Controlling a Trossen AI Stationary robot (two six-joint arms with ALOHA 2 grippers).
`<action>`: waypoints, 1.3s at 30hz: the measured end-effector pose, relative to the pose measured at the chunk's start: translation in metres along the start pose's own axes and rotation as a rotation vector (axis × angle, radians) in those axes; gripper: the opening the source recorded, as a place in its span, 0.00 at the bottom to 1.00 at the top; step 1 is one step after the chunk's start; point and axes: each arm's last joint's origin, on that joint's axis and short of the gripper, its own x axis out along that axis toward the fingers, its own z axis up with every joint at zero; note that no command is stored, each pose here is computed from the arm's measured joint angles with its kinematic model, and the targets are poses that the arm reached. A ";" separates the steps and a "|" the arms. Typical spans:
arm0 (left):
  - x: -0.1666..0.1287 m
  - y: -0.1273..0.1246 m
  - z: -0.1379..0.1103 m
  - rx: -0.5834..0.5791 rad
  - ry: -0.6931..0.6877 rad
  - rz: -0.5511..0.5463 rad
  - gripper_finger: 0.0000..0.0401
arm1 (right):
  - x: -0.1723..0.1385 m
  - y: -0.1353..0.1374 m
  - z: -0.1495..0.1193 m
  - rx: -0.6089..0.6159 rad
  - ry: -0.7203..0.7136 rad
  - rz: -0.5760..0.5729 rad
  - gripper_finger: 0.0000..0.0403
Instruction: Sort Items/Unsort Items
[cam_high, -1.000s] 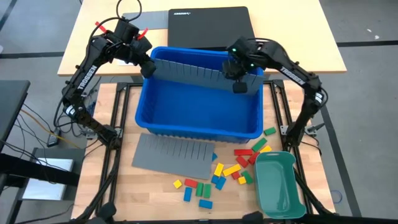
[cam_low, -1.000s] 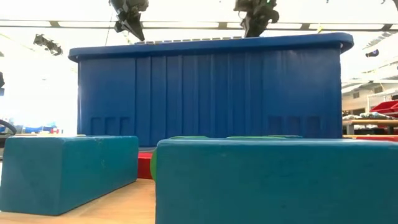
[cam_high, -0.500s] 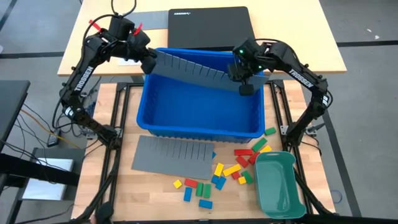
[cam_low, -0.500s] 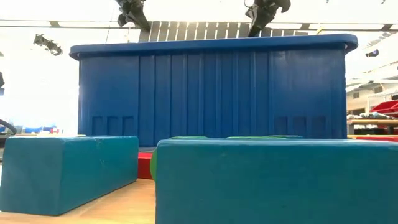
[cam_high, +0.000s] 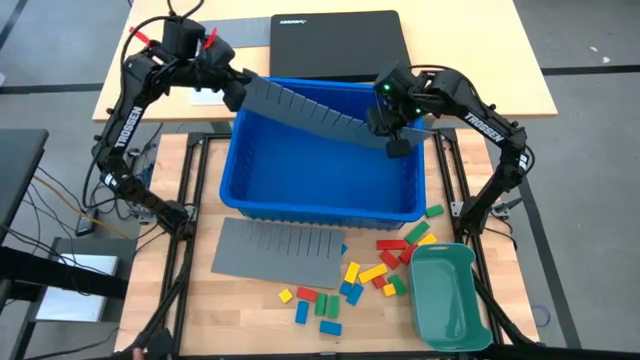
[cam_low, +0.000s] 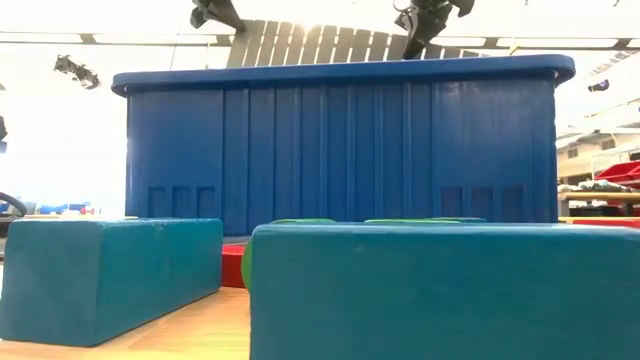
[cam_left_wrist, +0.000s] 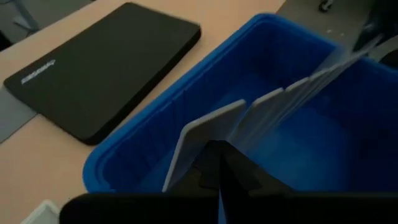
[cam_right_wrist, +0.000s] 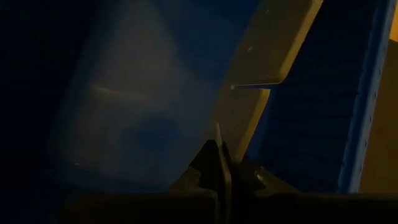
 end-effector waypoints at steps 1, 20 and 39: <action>-0.002 0.000 0.001 0.001 -0.007 -0.004 0.02 | 0.000 -0.001 -0.001 0.003 0.001 -0.001 0.00; -0.020 -0.006 -0.002 0.118 0.065 -0.020 0.31 | 0.001 -0.002 -0.001 0.007 0.000 0.004 0.00; -0.003 -0.005 -0.006 0.141 0.174 0.021 0.14 | 0.001 -0.002 -0.001 0.006 -0.001 0.001 0.00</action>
